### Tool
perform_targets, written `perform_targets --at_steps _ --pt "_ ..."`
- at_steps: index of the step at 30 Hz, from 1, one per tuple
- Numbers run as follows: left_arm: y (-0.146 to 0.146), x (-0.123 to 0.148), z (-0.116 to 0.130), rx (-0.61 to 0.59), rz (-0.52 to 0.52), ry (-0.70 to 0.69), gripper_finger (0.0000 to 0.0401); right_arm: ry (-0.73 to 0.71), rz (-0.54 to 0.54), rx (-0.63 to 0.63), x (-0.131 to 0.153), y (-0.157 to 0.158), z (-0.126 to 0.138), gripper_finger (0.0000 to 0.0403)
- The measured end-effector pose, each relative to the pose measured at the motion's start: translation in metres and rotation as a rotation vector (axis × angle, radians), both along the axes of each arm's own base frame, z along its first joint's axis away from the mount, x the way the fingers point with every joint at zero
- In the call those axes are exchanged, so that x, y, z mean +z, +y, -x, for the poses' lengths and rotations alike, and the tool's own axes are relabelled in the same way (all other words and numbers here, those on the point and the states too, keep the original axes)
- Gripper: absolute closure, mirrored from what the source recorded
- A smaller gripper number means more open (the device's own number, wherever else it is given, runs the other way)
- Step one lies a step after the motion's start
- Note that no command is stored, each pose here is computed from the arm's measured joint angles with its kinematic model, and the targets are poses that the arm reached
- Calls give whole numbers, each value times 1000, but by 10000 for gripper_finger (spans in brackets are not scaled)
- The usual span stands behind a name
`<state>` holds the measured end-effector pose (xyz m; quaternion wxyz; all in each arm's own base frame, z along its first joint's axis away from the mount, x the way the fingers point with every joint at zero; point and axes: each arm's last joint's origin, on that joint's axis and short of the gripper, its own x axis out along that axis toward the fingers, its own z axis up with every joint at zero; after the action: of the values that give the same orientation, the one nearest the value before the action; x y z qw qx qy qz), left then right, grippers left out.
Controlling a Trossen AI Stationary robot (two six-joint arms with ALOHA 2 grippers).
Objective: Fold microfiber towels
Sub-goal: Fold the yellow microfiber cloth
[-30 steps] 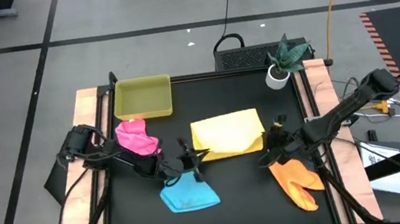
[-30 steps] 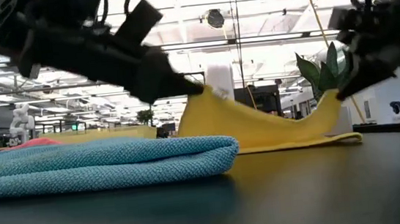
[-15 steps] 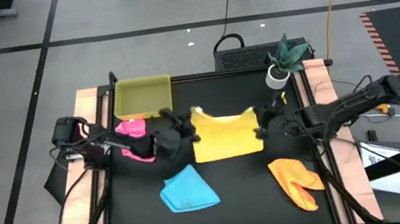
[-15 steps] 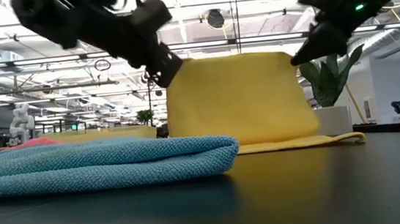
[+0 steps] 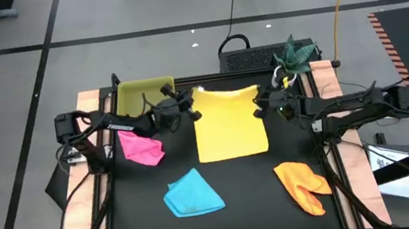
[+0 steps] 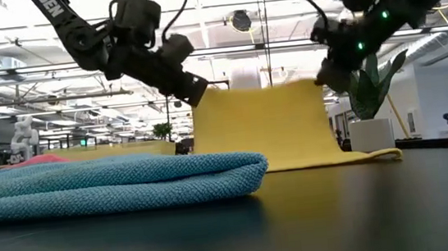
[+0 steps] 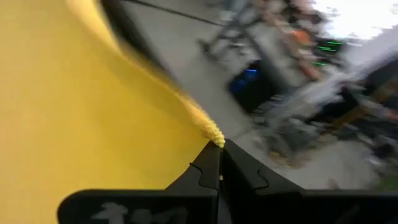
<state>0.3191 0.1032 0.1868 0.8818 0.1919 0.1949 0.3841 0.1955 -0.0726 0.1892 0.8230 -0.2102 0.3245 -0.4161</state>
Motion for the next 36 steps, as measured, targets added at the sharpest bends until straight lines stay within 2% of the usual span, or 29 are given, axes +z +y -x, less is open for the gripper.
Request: perform_targets --at_steps 6,10,14,20,29,36 --pt "-22 -18 -1 -111 73 179 398 43 -189 166 -42 15 16 401" --pt "-43 -25 -2 -207 101 257 394 70 -302 248 -61 30 25 401" --pt "-63 -30 -3 -310 142 312 398 88 -393 326 -67 45 27 401" --pt "-86 -34 -2 -376 146 363 394 87 -463 436 -69 65 25 401" --pt "-110 -40 2 -432 180 420 397 210 -569 413 -72 83 34 401" --pt "-121 -41 3 -446 180 426 394 224 -576 422 -64 87 29 401"
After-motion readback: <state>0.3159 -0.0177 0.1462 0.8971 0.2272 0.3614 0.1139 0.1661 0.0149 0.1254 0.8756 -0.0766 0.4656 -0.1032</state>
